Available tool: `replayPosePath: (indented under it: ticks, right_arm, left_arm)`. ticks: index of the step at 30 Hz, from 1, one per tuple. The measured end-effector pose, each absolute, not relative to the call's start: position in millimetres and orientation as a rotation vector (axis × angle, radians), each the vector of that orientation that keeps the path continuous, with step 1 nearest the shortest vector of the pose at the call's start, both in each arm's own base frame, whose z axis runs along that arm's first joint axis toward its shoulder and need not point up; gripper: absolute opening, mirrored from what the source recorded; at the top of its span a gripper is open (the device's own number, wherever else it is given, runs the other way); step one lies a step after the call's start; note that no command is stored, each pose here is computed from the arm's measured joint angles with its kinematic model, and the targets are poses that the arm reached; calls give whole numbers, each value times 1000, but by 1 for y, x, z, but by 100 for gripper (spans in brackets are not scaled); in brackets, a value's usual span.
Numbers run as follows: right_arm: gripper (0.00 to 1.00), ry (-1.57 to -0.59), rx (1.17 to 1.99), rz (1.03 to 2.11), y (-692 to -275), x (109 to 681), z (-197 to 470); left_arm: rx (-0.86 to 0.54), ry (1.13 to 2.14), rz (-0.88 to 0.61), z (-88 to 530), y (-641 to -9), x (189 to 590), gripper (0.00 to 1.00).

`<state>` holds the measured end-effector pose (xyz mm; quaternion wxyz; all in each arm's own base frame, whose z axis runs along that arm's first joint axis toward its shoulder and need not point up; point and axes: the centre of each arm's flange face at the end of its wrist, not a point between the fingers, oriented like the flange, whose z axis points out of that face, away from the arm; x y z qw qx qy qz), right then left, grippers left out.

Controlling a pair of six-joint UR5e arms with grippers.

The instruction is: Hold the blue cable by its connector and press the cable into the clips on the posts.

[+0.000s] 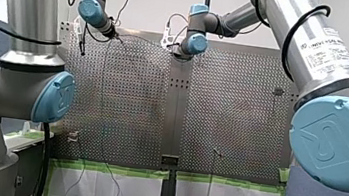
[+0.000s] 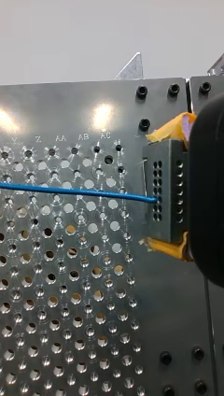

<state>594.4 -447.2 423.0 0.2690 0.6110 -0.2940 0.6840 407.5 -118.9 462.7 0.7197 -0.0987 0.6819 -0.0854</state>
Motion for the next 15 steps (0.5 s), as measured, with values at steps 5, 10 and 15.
replayPosePath:
  ticks: [5,10,15]
  right_arm:
    - [0,-793,1648,1844,-447,595,423]
    - [0,-792,1647,1845,-447,595,423]
    - [0,-791,1648,1845,-447,595,423]
  left_arm:
    - [-221,1509,-183,462,-119,407,100]
    - [-220,1511,-180,462,-119,407,100]
    - [-215,1512,-183,462,-120,406,100]
